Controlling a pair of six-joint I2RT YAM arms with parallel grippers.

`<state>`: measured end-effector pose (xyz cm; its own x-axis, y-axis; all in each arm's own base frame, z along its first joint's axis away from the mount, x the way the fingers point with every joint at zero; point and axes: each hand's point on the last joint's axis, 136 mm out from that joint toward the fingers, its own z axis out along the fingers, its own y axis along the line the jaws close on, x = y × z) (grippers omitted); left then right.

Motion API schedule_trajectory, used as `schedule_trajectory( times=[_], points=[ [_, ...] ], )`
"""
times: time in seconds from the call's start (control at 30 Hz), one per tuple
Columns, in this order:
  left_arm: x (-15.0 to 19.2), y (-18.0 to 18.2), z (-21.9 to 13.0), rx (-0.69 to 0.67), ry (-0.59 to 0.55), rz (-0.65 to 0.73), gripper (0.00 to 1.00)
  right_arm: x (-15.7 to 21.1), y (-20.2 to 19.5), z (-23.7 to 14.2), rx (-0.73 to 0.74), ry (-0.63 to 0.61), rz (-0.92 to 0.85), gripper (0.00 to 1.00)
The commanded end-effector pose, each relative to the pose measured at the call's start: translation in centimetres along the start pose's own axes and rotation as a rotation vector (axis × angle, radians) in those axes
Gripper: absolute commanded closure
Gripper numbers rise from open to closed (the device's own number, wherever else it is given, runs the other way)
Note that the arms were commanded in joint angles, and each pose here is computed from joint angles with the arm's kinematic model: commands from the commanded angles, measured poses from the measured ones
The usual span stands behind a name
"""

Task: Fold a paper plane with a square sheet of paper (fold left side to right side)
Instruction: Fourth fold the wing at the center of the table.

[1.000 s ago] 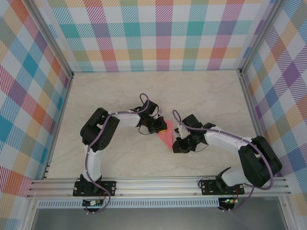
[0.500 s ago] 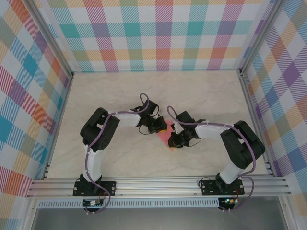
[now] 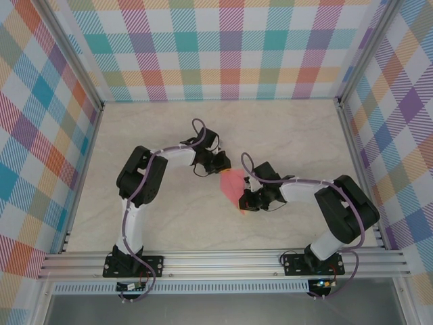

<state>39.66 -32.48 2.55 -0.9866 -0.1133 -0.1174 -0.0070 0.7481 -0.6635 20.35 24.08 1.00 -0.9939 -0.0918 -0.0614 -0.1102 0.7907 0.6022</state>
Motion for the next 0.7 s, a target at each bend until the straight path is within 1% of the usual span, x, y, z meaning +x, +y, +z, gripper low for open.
schedule_trajectory(
  times=[0.0,0.07,0.17,0.23,0.33,0.47,0.53,0.67],
  points=[
    [-1.8,1.5,0.4,-0.02,-0.004,0.005,0.87,5.4,-4.9,0.7,0.16,0.156,0.132,1.0],
    [-2.7,1.9,0.4,-0.013,-0.01,-0.005,0.87,5.3,-4.8,0.7,0.155,0.152,0.129,1.0],
    [-4.0,1.1,-0.9,0.03,-0.031,-0.005,0.87,5.3,-4.8,0.8,0.15,0.15,0.129,1.0],
    [-4.5,0.2,-2.6,0.045,-0.059,0.015,0.86,5.1,-4.6,0.8,0.146,0.143,0.128,1.0],
    [-4.2,-1.1,-5.4,0.052,-0.094,0.053,0.86,4.8,-4.5,0.8,0.144,0.135,0.124,1.0],
    [-1.1,-2.0,-7.9,0.074,-0.108,0.077,0.88,4.6,-4.6,1.0,0.149,0.137,0.126,1.0],
    [1.3,-2.4,-8.0,0.083,-0.09,0.089,0.89,4.6,-4.6,1.0,0.15,0.138,0.127,1.0],
    [6.1,-4.5,-6.8,0.14,-0.028,0.126,0.91,4.5,-4.6,1.0,0.156,0.14,0.123,1.0]
  ],
)
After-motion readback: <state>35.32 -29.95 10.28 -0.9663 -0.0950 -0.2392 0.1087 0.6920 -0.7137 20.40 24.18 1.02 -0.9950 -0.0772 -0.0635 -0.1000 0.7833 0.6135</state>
